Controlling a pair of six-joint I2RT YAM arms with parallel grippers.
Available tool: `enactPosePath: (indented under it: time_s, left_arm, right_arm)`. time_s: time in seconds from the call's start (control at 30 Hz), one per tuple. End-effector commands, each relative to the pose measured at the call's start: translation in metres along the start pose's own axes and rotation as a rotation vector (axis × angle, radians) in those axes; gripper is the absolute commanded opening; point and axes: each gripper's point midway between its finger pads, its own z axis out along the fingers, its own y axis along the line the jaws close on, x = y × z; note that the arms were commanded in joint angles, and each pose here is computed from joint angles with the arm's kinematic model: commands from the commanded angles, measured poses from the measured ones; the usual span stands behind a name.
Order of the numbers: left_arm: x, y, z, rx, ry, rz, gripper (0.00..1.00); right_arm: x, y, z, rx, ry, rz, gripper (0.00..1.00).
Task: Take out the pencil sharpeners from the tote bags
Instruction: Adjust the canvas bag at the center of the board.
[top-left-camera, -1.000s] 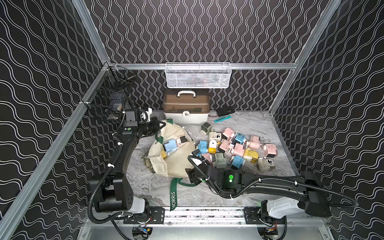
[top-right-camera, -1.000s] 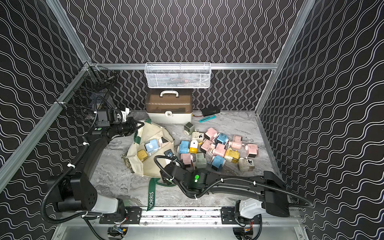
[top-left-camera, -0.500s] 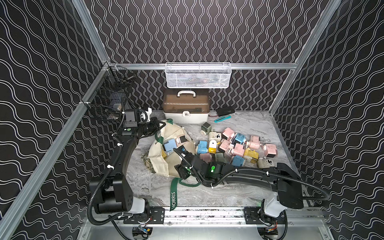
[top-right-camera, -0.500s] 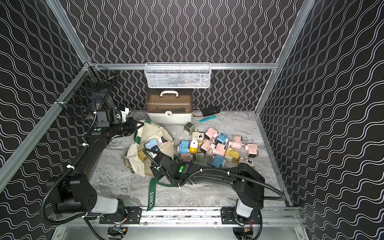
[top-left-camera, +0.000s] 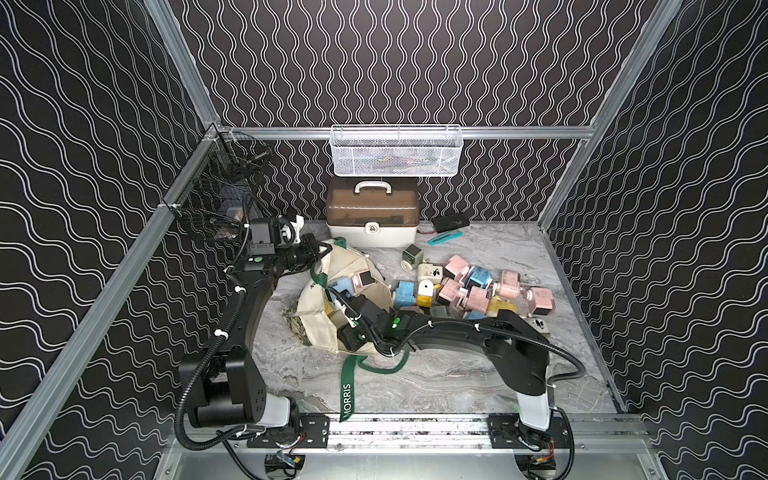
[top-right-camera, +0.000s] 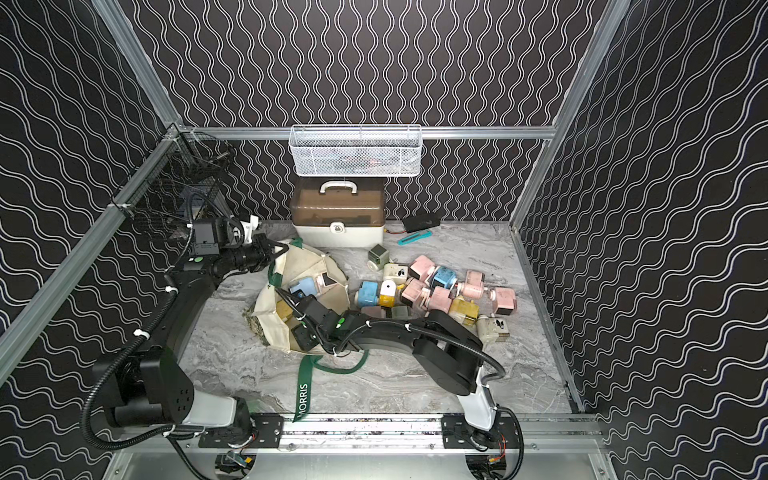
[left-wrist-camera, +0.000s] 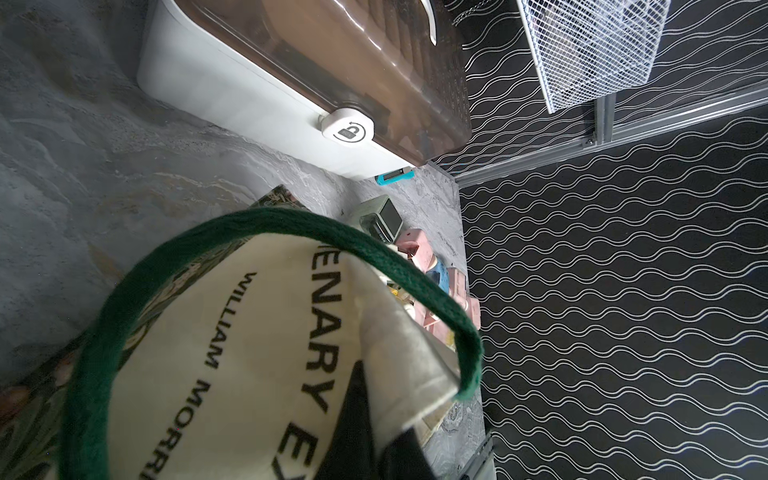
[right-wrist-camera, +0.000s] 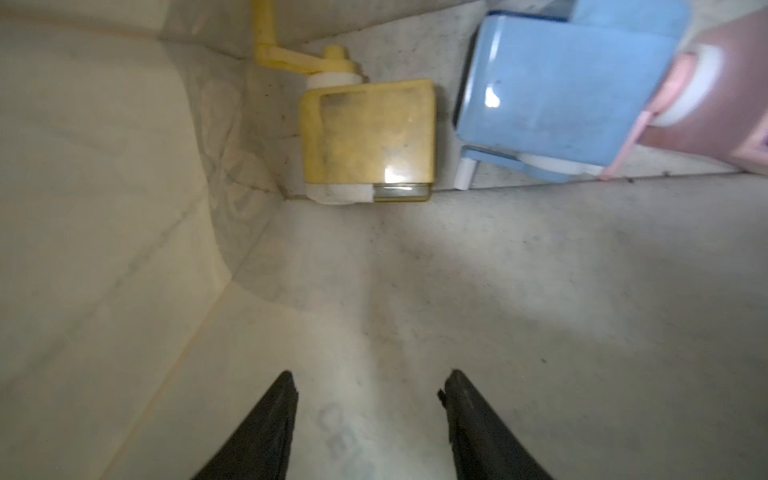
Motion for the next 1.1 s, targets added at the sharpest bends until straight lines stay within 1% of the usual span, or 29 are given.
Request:
enactPosePath:
  time_s: [0.0,0.07,0.17,0.23,0.3,0.37,0.43,0.5,0.6,0.67,0.8,0.93,1.07]
  left_arm:
    - [-0.011,-0.022,-0.004,0.083,-0.037,0.090,0.00]
    - [-0.009,-0.017,-0.005,0.053,-0.029,0.097,0.00]
    - [-0.005,-0.011,0.000,0.037,-0.001,0.093,0.00]
    - [-0.002,-0.015,0.003,0.058,0.007,0.107,0.00]
    - [0.001,-0.020,0.004,0.062,0.014,0.127,0.00]
    - [0.003,-0.024,0.003,0.052,0.011,0.156,0.00]
    - [0.005,-0.023,0.003,0.034,0.013,0.172,0.00]
    - [0.006,-0.022,0.004,0.032,0.021,0.171,0.00]
    - [0.006,-0.023,0.004,0.035,0.026,0.169,0.00]
    - [0.006,-0.024,0.002,0.031,0.018,0.175,0.00]
    - [0.006,-0.025,0.001,0.038,0.012,0.169,0.00]
    - [0.006,-0.024,0.003,0.043,0.020,0.157,0.00]
    - [0.006,-0.026,0.002,0.051,0.015,0.159,0.00]
  right_arm:
    - [-0.003,0.033,0.015,-0.102,-0.001,-0.080,0.61]
    - [-0.003,0.044,0.024,-0.136,-0.002,-0.109,0.62]
    - [-0.003,0.056,0.032,-0.191,-0.004,-0.160,0.66]
    - [-0.002,0.053,0.035,-0.181,-0.005,-0.192,0.72]
    - [-0.011,0.039,0.033,-0.129,-0.046,-0.189,0.82]
    - [-0.023,0.021,0.028,-0.095,-0.076,-0.141,0.86]
    - [-0.036,0.002,0.023,-0.083,-0.108,-0.085,0.89]
    - [-0.049,-0.019,0.017,-0.036,-0.148,-0.029,0.91]
    - [-0.057,-0.044,0.015,0.051,-0.178,0.028,0.95]
    - [-0.058,-0.055,0.017,0.074,-0.188,0.059,0.97]
    - [-0.057,-0.064,0.029,0.071,-0.205,0.088,1.00]
    - [-0.057,-0.058,0.041,0.043,-0.198,0.071,1.00]
    - [-0.056,-0.048,0.051,-0.023,-0.197,0.067,0.98]
